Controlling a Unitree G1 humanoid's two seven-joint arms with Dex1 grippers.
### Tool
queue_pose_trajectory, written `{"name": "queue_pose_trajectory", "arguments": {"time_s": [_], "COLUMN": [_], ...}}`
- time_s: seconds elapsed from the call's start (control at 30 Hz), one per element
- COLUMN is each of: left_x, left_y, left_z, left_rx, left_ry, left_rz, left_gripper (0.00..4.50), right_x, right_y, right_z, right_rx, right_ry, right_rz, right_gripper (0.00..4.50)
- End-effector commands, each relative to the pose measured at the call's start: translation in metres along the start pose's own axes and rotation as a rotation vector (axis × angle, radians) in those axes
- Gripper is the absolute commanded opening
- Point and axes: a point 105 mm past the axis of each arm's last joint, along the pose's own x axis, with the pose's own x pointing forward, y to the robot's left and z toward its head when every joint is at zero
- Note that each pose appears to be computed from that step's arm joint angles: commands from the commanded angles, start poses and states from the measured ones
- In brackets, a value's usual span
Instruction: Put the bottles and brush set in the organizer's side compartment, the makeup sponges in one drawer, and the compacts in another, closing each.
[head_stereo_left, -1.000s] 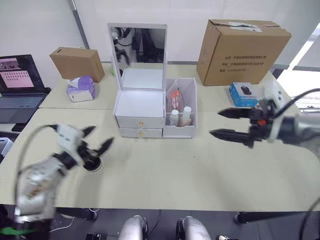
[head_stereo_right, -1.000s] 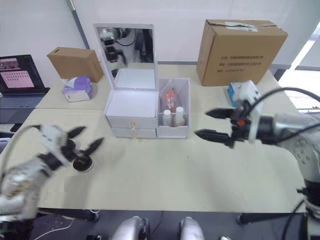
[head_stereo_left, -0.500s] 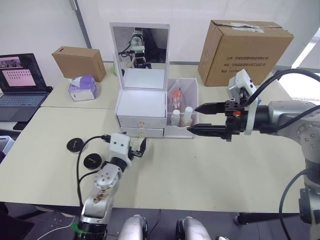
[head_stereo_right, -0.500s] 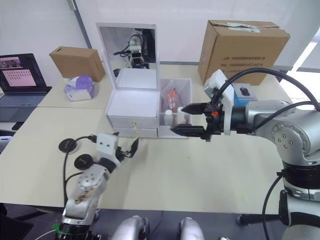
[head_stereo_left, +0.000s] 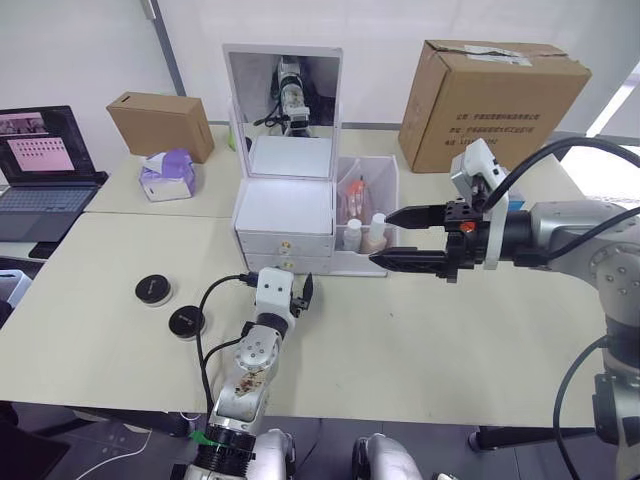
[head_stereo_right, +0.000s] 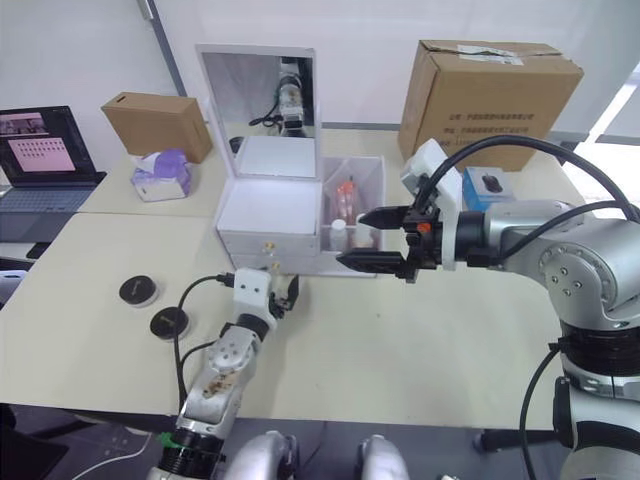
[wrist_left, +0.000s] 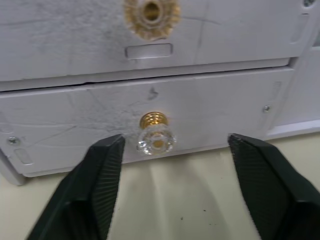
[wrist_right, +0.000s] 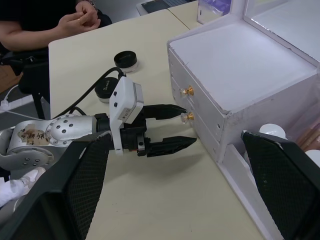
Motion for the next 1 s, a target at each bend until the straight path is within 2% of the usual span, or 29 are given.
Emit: {"name": "queue_pose_trajectory", "arguments": {"time_s": [0.03,0.2,0.47,0.77,1.0], "left_x": [0.003,0.003,-0.011,-0.067,-0.086], "left_y": [0.000,0.001,0.000,0.004,0.003], "left_z": [0.018,0.022,0.021,0.011,0.007], "left_rx": [-0.004,-0.019,0.001,-0.002,0.012], "left_ry": [-0.081,-0.107,-0.097,0.058,0.152], "left_rz": [0.015,0.023,-0.026,-0.213,-0.275], "left_gripper": [2.28,0.60,0.55,0.55,0.55], "right_x": [-0.007,-0.005,-0.003,0.005,0.009], "right_y": [0.004,0.008,0.013,0.016,0.016], "right_z": [0.007,0.006,0.006,0.002,0.001], "right_rx": [-0.029,-0.027,-0.027,-0.011,-0.010], "right_ry": [-0.015,-0.011,-0.018,-0.030,-0.036], "right_rz": [-0.006,0.014,0.037,0.064,0.085], "right_gripper": [4.50,4.50,4.50,4.50,4.50]}}
